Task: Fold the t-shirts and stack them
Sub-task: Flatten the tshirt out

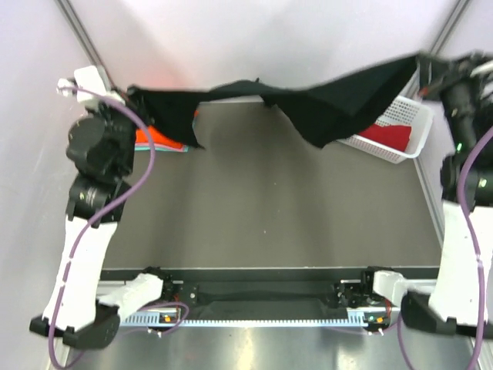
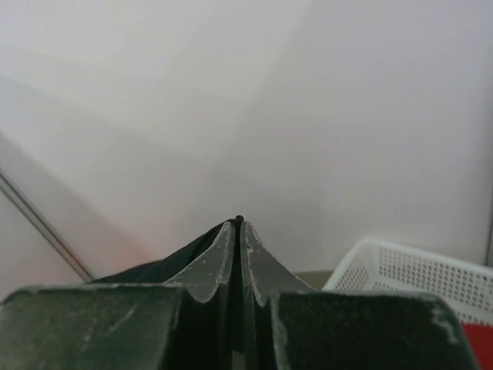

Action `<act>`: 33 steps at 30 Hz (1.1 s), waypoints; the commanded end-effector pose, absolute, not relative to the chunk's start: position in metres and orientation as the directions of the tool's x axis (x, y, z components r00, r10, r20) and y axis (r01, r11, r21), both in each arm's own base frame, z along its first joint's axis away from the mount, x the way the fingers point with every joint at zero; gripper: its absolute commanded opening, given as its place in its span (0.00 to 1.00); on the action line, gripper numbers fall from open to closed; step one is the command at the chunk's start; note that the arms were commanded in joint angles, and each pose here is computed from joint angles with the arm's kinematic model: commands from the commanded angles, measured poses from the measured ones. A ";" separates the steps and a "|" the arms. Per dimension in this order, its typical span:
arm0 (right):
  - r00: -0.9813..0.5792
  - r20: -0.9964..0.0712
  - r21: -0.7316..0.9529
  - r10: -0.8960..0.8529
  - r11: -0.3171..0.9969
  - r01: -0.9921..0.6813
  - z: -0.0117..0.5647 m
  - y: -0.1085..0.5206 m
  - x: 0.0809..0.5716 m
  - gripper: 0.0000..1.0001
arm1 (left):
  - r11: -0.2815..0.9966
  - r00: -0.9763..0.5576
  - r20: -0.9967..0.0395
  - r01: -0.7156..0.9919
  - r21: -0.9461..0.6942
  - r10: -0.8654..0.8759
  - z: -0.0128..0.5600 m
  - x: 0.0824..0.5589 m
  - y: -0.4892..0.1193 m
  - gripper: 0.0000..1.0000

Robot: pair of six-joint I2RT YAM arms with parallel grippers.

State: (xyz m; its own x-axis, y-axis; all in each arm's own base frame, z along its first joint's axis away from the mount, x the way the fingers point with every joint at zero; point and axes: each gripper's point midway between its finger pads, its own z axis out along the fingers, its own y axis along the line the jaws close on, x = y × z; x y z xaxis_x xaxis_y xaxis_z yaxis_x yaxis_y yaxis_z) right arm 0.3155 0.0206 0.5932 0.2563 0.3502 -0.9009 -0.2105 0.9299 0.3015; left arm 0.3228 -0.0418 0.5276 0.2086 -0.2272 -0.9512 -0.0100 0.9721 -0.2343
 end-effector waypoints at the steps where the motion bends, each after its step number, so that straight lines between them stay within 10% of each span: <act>1: 0.129 -0.943 0.291 0.308 0.947 -0.134 0.522 0.014 0.326 0.00 | 0.976 0.003 -0.979 -0.069 -0.205 -0.205 0.439 0.327 -0.041 0.00; 11: -0.248 -0.819 0.546 0.517 0.836 -0.060 0.362 0.043 0.275 0.00 | 0.966 -0.280 -0.957 -0.259 -0.004 -0.079 0.294 0.281 0.002 0.00; 20: -0.427 -0.723 0.540 0.543 0.829 0.141 0.247 0.037 0.227 0.00 | 0.966 -0.398 -0.881 -0.080 -0.246 -0.258 0.221 0.257 -0.049 0.00; 26: -0.400 -0.739 0.538 0.542 0.832 0.134 0.255 0.033 0.245 0.00 | 0.955 -0.347 -0.890 -0.094 -0.282 -0.297 0.237 0.276 -0.052 0.00; 33: -0.090 -0.880 0.467 0.466 0.884 0.017 0.428 0.016 0.255 0.00 | 0.991 -0.181 -0.974 -0.018 -0.136 -0.136 0.392 0.315 -0.051 0.00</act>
